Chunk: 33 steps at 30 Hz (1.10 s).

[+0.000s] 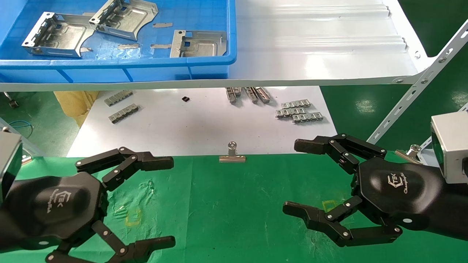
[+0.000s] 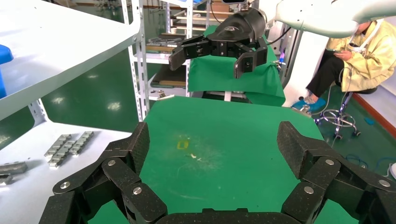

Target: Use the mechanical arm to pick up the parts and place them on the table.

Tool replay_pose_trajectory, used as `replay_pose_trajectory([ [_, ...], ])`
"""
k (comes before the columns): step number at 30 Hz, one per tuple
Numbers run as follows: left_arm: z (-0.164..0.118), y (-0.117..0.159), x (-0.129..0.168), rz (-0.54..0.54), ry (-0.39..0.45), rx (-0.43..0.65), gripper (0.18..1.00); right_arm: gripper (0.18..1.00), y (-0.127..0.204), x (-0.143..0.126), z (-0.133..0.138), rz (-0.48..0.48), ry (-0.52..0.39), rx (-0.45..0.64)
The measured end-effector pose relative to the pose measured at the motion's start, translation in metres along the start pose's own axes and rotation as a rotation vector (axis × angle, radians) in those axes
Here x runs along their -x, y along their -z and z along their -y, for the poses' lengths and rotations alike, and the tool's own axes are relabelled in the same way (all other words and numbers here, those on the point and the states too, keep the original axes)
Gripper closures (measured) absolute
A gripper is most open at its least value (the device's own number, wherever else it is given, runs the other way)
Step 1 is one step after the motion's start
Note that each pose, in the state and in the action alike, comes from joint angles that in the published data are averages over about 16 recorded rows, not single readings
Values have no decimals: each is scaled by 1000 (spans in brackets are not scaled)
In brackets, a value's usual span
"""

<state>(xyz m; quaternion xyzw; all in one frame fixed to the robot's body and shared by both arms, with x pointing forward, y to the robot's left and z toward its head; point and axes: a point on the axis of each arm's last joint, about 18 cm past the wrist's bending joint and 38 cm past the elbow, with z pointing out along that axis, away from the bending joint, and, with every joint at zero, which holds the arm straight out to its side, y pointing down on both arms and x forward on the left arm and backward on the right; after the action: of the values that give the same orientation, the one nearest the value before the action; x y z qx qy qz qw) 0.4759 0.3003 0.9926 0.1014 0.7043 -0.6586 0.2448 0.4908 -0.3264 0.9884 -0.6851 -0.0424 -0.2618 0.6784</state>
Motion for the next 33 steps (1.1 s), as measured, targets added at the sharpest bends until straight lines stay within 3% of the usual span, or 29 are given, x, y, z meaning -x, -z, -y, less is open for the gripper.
replay_pose_trajectory([
  [33,1,2,7,37,-1,-8,183,213,0,0,0,0,0,0],
])
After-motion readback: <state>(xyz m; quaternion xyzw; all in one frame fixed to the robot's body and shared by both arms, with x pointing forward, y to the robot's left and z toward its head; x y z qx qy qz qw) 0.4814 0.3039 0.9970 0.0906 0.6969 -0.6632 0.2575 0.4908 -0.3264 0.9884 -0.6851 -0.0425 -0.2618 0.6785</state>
